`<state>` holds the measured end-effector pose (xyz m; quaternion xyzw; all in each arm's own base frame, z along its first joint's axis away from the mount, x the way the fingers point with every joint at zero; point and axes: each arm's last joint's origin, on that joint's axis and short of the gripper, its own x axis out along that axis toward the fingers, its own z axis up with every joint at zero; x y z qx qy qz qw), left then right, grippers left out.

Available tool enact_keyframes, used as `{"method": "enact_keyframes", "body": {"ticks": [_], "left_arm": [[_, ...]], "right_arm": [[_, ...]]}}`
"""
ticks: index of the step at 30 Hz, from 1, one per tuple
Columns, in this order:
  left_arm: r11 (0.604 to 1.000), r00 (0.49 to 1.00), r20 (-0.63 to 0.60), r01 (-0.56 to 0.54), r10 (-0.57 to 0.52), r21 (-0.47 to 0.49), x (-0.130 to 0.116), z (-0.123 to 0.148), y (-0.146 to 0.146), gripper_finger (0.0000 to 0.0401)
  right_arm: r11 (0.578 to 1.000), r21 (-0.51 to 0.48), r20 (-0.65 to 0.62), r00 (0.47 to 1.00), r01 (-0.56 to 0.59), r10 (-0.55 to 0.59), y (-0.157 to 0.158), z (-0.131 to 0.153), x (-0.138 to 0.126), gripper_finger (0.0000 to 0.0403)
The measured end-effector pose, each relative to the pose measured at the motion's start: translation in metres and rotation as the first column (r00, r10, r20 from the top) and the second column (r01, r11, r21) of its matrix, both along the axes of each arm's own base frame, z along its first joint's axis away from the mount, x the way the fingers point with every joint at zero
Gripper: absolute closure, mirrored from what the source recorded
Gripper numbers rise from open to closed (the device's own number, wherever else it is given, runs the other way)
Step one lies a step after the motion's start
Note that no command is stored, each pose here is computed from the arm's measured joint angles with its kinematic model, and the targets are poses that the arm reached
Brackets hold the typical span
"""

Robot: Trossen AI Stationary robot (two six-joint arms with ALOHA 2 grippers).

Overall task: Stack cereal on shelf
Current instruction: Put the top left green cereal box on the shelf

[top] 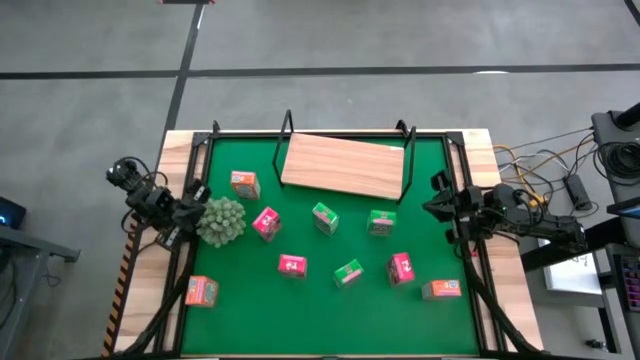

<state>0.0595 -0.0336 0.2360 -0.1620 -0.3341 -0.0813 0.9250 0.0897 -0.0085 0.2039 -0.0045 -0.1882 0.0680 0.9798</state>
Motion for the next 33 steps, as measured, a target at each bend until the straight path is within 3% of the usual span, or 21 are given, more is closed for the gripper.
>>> {"method": "enact_keyframes", "body": {"ticks": [5,10,15,20,23,29,33], "left_arm": [[0.999,0.999,-0.029,-0.015,0.017,0.043,0.006,0.015,-0.005,0.0401],[0.985,0.995,-0.067,-0.064,0.076,0.159,0.021,0.045,-0.018,0.0401],[0.947,0.974,-0.134,-0.138,0.183,0.289,0.045,0.078,-0.037,0.0401],[0.87,0.863,-0.314,-0.243,0.396,0.429,0.077,0.105,-0.052,0.0401],[0.827,0.797,-0.391,-0.223,0.46,0.516,0.098,0.115,-0.058,0.0401],[0.79,0.656,-0.558,-0.097,0.508,0.605,0.135,0.13,-0.054,0.0401],[0.795,0.622,-0.648,0.066,0.44,0.603,0.163,0.134,-0.046,0.0401]], "right_arm": [[0.99,0.032,0.062,0.989,0.135,-0.137,-0.004,0.005,-0.002,0.039],[0.984,-0.01,0.134,0.976,0.176,-0.173,-0.004,0.011,-0.005,0.039],[0.976,-0.059,0.224,0.956,0.208,-0.19,-0.003,0.017,-0.009,0.039],[0.971,-0.08,0.261,0.945,0.226,-0.198,-0.003,0.02,-0.011,0.039],[0.969,-0.085,0.302,0.932,0.234,-0.199,-0.002,0.023,-0.013,0.039],[0.967,-0.087,0.32,0.926,0.238,-0.199,-0.002,0.025,-0.014,0.039],[0.973,-0.068,0.302,0.934,0.221,-0.191,-0.002,0.024,-0.013,0.039]]}}
